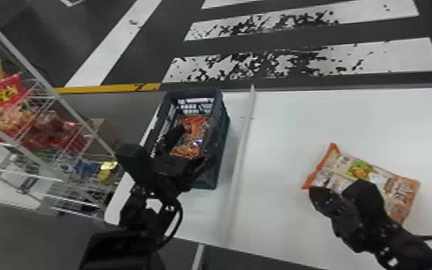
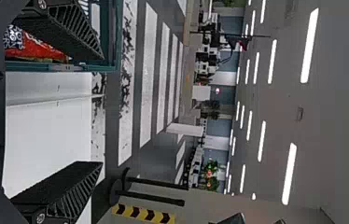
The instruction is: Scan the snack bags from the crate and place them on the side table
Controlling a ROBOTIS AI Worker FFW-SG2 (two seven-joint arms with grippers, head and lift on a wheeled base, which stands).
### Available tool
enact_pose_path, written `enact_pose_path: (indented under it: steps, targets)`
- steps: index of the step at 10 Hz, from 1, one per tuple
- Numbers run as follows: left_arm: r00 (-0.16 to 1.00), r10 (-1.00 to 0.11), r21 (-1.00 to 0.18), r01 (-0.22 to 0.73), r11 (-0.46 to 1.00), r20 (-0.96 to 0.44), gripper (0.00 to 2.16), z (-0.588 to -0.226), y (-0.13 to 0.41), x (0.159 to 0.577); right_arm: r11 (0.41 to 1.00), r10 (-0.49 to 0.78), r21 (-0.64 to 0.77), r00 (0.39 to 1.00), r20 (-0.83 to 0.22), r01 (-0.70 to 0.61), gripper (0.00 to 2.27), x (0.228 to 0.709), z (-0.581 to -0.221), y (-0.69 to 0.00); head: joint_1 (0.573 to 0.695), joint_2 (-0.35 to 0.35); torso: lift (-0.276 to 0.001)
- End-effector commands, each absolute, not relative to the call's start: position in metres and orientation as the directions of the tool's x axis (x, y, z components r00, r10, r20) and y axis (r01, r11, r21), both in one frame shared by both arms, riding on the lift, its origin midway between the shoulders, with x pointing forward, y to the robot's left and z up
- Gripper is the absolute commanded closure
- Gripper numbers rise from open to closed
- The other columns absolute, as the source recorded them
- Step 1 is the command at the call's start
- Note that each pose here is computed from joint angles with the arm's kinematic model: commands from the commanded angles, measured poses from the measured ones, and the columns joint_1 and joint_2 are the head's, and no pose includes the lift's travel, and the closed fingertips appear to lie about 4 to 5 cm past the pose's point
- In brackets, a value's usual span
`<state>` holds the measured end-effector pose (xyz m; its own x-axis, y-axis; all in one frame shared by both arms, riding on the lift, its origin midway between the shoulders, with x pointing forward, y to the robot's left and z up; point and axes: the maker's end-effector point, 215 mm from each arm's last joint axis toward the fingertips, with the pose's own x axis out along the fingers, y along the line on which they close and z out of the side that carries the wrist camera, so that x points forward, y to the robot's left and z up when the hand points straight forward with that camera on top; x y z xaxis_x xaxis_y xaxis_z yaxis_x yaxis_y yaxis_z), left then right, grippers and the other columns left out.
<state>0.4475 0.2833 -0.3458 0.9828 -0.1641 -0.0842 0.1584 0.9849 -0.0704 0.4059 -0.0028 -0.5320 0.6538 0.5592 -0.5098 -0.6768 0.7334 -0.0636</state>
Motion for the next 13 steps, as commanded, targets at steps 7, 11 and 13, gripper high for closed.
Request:
enact_pose_path:
  steps: [7, 11, 13]
  targets:
    - [0.981, -0.173, -0.083, 0.166, 0.983, -0.086, 0.08, -0.349, 0.279, 0.449, 0.734, 0.378, -0.276, 0.711, -0.593, -0.62, 2.26, 0.444, -0.563, -0.037, 0.695, 0.313, -0.05]
    - [0.98, -0.181, -0.084, 0.173, 0.981, -0.088, 0.08, -0.349, 0.275, 0.45, 0.771, 0.264, -0.335, 0.751, -0.605, -0.541, 2.26, 0.467, -0.566, -0.064, 0.695, 0.274, -0.05]
    - [0.979, -0.182, -0.083, 0.174, 0.981, -0.092, 0.08, -0.351, 0.275, 0.449, 0.783, 0.241, -0.341, 0.759, -0.605, -0.52, 2.26, 0.472, -0.565, -0.071, 0.695, 0.25, -0.05]
